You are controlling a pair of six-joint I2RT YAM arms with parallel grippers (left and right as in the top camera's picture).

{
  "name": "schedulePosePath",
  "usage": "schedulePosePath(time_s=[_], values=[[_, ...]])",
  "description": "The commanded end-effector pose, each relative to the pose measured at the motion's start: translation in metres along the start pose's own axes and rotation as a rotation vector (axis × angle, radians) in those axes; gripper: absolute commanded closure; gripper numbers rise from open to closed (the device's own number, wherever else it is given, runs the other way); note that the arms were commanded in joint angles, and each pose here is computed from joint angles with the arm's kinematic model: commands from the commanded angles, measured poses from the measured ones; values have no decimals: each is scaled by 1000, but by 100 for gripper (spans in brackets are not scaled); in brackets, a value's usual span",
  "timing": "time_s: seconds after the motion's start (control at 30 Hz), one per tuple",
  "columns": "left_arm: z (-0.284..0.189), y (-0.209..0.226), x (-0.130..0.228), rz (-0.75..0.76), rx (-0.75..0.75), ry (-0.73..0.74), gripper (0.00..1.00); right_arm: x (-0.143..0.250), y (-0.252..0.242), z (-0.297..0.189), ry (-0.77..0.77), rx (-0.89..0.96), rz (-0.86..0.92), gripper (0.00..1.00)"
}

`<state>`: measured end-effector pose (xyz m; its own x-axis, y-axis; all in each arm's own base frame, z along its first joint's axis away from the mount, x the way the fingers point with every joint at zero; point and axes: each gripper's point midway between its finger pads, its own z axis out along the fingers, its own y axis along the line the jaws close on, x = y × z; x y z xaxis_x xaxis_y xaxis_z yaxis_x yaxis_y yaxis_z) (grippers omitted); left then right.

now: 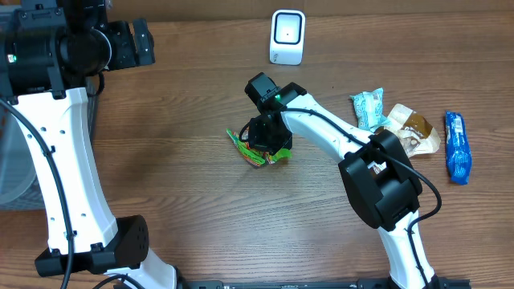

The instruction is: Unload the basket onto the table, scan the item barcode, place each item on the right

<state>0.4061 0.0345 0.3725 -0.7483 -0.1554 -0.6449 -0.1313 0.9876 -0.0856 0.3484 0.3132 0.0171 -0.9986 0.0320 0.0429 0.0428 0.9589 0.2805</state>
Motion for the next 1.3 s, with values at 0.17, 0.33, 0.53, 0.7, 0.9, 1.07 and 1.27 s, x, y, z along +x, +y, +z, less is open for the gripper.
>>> schedulePosePath(time_s=[0.17, 0.33, 0.53, 0.7, 0.9, 1.07, 1.27], values=[[3, 0, -1, -9, -3, 4, 0, -14, -11, -25, -115, 91, -15, 96], [3, 0, -1, -9, -3, 4, 0, -19, -8, -42, -162, 78, -20, 96], [3, 0, -1, -9, -3, 4, 0, -19, -11, -43, -163, 93, -16, 96], [3, 0, -1, -9, -3, 4, 0, -19, -12, -43, -161, 95, -15, 96], [3, 0, -1, -10, -3, 4, 0, -19, -25, -44, -172, 162, -8, 96], [3, 0, -1, -10, -3, 4, 0, -20, -28, -45, -163, 173, -78, 96], [3, 0, -1, -9, -3, 4, 0, -26, -32, -47, -176, 223, -289, 96]])
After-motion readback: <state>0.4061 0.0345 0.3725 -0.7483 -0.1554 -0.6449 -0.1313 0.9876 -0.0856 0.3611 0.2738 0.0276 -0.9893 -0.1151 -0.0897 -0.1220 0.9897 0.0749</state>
